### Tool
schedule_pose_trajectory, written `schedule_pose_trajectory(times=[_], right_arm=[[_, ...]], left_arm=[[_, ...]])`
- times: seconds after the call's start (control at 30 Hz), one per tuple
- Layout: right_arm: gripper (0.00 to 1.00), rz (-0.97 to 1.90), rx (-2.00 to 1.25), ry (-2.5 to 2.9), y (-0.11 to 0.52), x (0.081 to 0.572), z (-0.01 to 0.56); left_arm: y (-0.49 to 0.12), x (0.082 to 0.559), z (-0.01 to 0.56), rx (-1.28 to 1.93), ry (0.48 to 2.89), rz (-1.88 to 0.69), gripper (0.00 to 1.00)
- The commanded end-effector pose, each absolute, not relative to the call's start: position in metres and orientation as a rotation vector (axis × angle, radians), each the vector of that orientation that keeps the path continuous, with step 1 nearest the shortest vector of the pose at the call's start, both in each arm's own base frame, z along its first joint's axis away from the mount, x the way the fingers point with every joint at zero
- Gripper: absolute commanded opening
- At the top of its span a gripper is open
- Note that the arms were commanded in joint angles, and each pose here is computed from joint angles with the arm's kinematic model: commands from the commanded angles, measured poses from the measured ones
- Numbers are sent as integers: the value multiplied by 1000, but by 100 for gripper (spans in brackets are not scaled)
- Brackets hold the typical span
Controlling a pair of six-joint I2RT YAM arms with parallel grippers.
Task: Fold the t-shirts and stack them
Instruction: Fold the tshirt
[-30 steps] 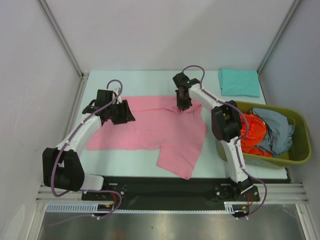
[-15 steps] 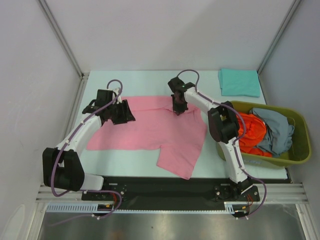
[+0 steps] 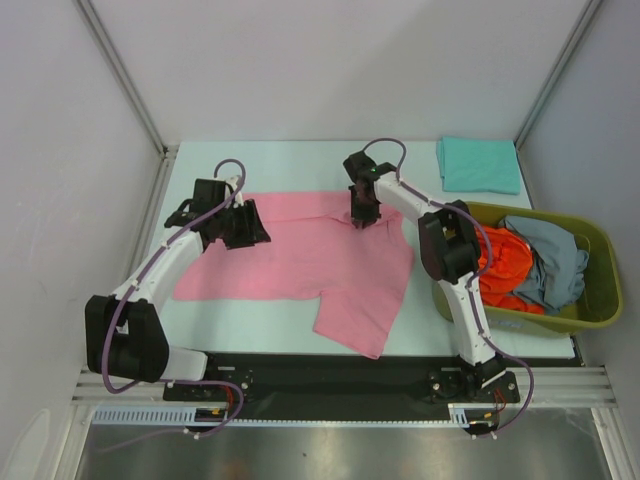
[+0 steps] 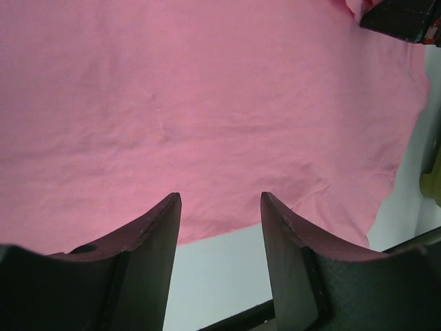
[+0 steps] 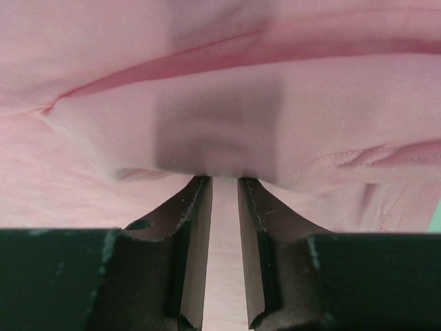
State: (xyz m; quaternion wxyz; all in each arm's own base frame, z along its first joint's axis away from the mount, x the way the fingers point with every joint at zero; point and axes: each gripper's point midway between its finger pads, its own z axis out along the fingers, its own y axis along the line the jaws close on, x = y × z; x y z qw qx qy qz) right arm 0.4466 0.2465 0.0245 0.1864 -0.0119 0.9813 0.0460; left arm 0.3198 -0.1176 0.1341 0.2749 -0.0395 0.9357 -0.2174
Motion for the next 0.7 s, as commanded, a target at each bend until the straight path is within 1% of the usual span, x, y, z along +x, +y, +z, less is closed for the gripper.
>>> schedule_pose_trajectory(times=[0.0,0.23,0.4,0.5,0.53,0.6,0.63,0.67], right_arm=[[27,169,-48,2721,257,460,30],[25,165,-75,2703,263,466,36],[25,140,-54,2720,256,468,30],[18,148,-57,2719,257,468,30],[13,153,-59,2722,258,467,29],[7,170,-54,2725,260,466,31],[1,175,-51,2728,261,465,33],[0,194,-49,2724,264,464,39]], left_arm=[[-124,328,149,-49,2471,-611,56],[-124,328,148,-50,2474,-611,56],[-125,329,148,-49,2474,-613,56],[-125,330,149,-49,2474,-613,56],[-125,330,148,-51,2474,-613,56],[-125,329,147,-50,2479,-612,56],[-125,330,148,-51,2476,-613,56],[-125,330,148,-52,2476,-611,56]])
